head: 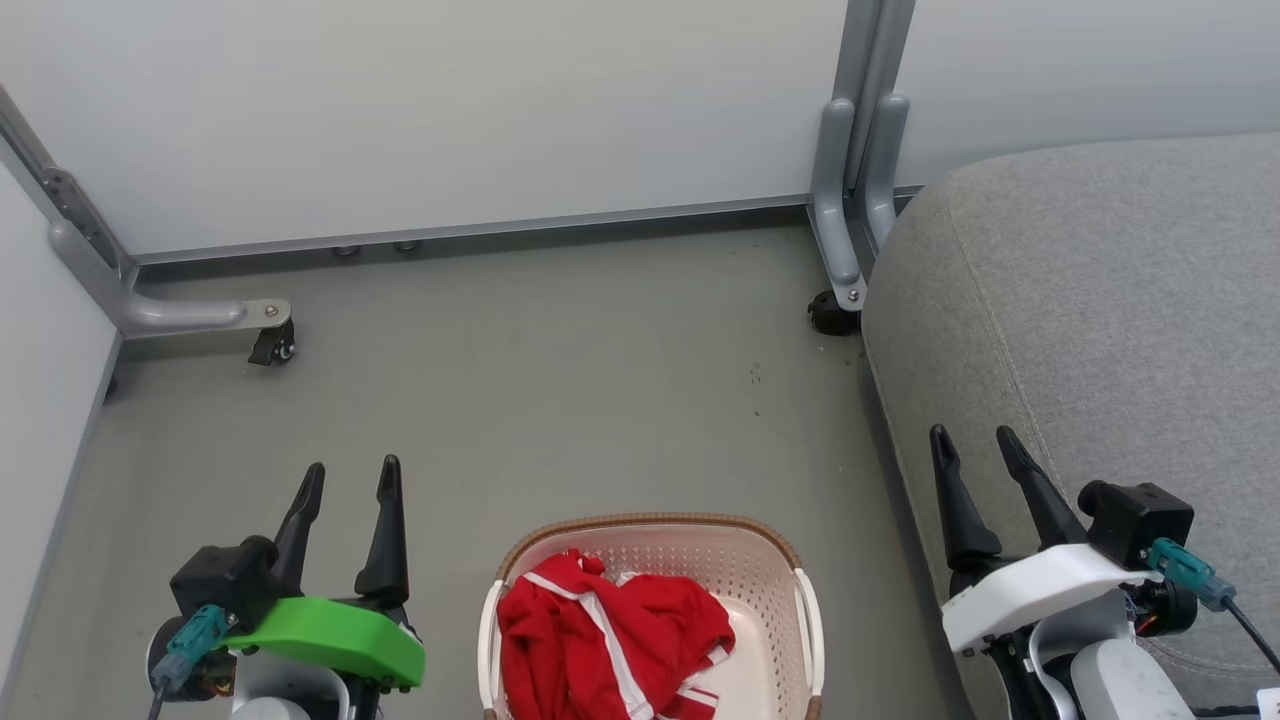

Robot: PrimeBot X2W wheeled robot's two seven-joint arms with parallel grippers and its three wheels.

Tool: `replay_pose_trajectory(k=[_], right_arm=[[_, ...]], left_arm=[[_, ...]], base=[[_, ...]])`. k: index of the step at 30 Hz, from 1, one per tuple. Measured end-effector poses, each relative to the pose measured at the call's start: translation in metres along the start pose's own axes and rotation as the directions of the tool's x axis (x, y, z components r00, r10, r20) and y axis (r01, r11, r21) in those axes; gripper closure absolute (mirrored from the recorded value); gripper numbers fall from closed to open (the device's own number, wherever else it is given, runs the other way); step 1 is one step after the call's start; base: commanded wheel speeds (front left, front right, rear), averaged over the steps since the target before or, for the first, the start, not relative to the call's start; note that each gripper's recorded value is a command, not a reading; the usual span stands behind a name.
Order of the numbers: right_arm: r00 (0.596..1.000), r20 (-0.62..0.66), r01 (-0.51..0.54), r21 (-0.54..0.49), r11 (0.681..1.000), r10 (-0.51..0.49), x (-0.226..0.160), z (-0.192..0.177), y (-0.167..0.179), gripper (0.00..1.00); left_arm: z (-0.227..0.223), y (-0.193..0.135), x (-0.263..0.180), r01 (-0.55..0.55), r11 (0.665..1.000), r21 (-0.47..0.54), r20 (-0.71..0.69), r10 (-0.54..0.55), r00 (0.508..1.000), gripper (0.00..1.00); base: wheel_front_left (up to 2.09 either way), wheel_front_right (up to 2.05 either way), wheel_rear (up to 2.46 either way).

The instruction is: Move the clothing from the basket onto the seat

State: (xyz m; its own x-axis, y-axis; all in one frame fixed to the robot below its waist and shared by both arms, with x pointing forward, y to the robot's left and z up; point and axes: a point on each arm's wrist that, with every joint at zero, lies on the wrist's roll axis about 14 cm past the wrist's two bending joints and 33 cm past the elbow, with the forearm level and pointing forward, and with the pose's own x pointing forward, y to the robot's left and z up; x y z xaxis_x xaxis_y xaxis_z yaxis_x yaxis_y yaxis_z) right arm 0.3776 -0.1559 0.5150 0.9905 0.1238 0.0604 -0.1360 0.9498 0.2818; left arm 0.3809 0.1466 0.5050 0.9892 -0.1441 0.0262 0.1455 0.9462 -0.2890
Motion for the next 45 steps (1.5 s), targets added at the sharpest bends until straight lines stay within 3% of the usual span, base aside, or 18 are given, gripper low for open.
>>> replay_pose_trajectory(k=[19, 30, 45], right_arm=[[1.0, -0.011, -0.016, -0.116, 0.993, 0.015, -0.002, -0.006, 0.004, 0.0], [1.0, -0.018, -0.024, -0.172, 0.985, 0.021, -0.004, -0.01, 0.005, 0.0], [0.999, -0.012, -0.047, -0.247, 0.968, 0.045, -0.007, -0.009, 0.01, 0.0]], left_arm=[[-0.001, -0.003, -0.001, 0.023, 0.991, 0.133, 0.014, -0.025, 1.0, 0.0], [-0.008, -0.001, -0.005, 0.019, 0.991, 0.131, 0.011, -0.02, 1.0, 0.0], [-0.017, -0.002, -0.008, 0.036, 0.977, 0.21, -0.011, -0.035, 0.999, 0.0]], base=[[0.0, 0.0, 0.0], [0.0, 0.0, 0.0], [0.0, 0.0, 0.0]])
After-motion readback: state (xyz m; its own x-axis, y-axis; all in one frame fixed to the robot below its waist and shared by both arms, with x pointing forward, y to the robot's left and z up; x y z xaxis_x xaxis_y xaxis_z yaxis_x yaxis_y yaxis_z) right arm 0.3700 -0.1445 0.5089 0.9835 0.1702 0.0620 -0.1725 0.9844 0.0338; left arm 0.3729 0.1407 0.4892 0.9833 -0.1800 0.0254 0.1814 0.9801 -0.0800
